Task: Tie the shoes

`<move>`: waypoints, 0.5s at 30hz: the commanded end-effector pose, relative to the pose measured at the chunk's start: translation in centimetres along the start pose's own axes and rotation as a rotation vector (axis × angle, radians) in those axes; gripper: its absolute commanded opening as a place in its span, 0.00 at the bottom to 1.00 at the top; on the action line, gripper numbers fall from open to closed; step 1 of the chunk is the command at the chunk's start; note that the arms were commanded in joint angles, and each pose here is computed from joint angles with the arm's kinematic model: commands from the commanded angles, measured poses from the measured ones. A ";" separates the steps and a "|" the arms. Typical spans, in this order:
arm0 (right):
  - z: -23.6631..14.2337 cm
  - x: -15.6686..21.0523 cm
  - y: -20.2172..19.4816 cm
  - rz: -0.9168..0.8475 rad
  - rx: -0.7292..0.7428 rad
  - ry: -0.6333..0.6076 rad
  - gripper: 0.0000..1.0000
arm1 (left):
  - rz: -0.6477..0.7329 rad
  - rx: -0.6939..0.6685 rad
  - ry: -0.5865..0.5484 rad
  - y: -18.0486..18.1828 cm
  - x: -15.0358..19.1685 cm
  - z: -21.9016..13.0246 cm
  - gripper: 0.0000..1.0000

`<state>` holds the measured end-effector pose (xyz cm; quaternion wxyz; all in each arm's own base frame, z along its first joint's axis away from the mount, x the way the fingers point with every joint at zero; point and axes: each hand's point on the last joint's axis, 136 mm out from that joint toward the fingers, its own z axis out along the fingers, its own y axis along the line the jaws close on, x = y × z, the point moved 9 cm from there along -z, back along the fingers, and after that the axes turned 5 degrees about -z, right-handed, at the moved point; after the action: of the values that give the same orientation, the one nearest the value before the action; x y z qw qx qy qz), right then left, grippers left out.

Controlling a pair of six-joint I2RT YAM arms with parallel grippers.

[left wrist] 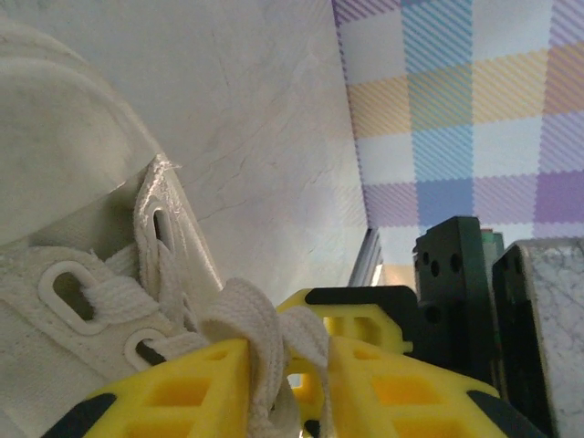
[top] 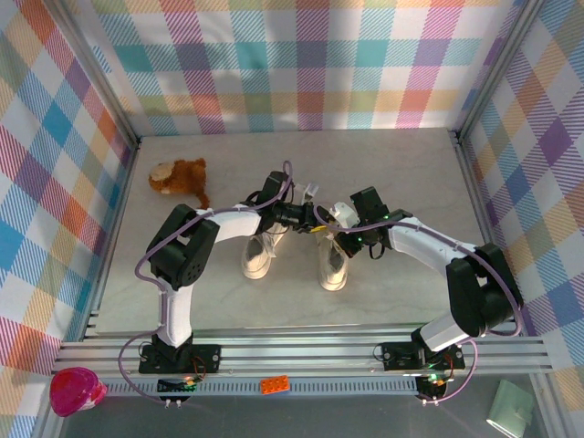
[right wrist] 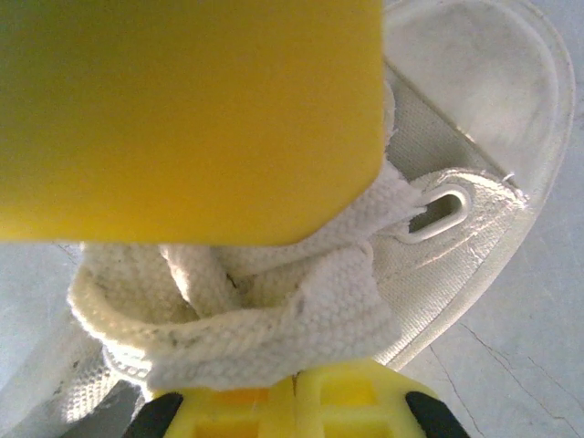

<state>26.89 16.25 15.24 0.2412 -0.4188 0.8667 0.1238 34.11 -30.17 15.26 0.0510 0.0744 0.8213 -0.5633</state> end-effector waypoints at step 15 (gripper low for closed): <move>0.4 0.3 0.5 -0.021 -0.019 0.028 0.00 | 0.045 0.003 0.027 0.9 -0.9 0.7 0.25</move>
<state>26.89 16.28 15.22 0.2412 -0.4194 0.8664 0.1235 34.60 -30.53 13.97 0.0454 0.0900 0.8284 -0.5510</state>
